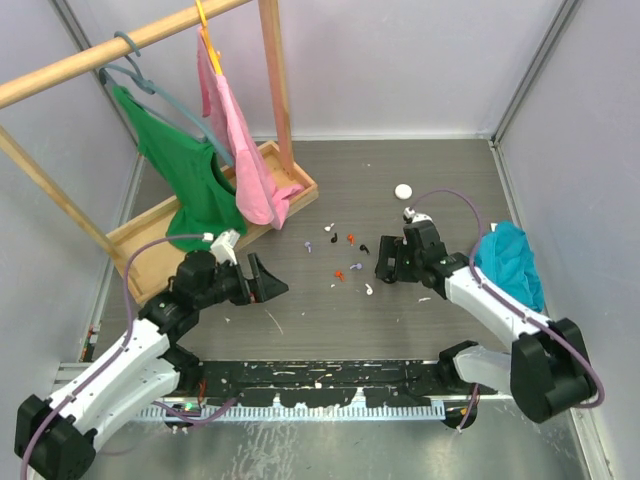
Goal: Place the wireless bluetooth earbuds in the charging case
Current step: Pick up the charging case at the center of the board.
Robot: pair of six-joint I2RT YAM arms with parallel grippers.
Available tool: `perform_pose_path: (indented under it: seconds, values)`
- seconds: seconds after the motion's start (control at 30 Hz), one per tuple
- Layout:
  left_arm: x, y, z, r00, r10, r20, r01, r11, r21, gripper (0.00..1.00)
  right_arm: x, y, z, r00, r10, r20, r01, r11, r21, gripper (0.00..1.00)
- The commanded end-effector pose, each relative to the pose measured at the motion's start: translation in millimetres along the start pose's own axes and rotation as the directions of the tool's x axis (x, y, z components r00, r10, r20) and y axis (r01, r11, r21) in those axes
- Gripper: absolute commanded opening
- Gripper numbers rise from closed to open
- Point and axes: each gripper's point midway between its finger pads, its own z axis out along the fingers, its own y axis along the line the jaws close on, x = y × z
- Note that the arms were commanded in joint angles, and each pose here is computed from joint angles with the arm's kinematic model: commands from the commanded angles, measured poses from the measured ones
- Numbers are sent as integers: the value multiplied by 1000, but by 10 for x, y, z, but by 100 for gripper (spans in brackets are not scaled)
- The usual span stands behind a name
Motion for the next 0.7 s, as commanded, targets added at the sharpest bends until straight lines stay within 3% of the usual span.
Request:
perform_pose_path:
  seconds: [0.0,0.3,0.67]
  values:
    - [-152,-133,116,997,56,56,-57,998,31,98,-340,154,49,997,-52,53,53,998,-20,96]
    - [-92,-180,200,992,123,34,-124,992,8,97,-275,188,325,995,-100,-31,99,995,-26,96]
    - [-48,-199,268,989,149,22,-149,989,9,97,87,368,191,985,-112,-129,91,983,-162,90]
